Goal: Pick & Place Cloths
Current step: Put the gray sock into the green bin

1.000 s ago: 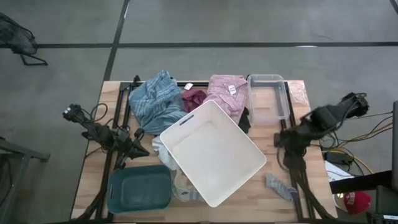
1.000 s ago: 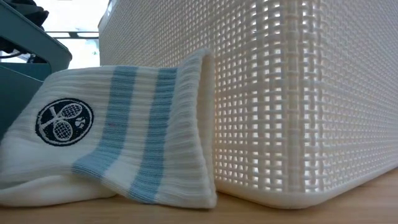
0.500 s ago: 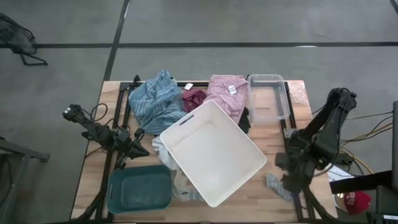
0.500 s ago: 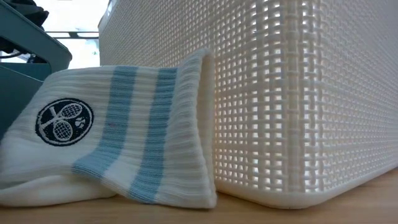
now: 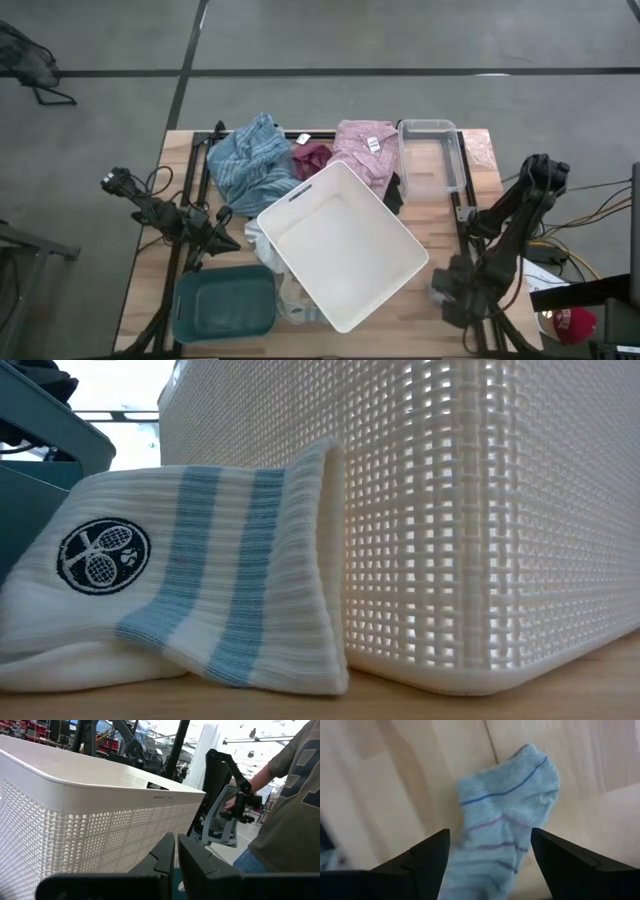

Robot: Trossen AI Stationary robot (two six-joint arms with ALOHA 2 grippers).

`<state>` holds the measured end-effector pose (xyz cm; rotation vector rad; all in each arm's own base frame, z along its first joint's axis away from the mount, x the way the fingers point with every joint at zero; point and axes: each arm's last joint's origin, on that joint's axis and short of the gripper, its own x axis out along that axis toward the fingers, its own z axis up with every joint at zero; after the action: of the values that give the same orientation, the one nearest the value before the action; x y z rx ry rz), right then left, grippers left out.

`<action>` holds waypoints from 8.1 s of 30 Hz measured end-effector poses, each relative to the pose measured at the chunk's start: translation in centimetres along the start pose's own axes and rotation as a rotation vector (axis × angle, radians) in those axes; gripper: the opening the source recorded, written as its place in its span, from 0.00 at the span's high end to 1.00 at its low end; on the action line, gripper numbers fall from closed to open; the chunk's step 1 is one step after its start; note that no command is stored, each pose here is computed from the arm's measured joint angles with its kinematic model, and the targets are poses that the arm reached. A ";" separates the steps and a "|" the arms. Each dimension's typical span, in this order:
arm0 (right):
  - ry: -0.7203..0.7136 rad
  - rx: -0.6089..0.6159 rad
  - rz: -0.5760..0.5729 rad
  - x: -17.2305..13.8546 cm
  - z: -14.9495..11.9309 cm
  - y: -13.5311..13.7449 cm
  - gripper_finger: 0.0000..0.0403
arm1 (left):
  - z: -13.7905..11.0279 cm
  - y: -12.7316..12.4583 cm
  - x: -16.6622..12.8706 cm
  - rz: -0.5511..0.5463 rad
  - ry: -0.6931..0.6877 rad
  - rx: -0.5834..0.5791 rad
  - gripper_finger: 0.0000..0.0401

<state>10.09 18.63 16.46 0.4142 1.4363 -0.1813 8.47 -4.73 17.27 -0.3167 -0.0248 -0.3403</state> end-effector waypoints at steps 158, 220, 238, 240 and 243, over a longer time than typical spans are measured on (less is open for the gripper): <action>-1.216 0.249 0.581 -23.8 29.9 -2.3 0.97 | 18.4 0.3 20.3 0.745 -0.433 -0.063 0.54; -1.133 0.110 0.503 -23.7 28.7 -2.7 0.39 | 14.7 -6.8 10.3 -0.018 0.978 -1.026 0.96; -1.141 0.120 0.490 -23.7 28.8 -2.9 0.43 | 6.3 -6.2 14.2 0.292 1.426 -0.917 0.95; -1.141 0.119 0.491 -23.7 28.8 -2.9 0.44 | 6.0 -6.1 14.1 0.323 1.450 -0.902 0.92; -1.141 0.119 0.491 -23.7 28.8 -2.9 0.45 | 5.7 -5.9 13.9 0.372 1.469 -0.883 0.84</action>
<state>32.30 1.99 41.56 0.6094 0.1865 -0.0731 19.74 -12.70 25.56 -0.8596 1.6465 -0.1276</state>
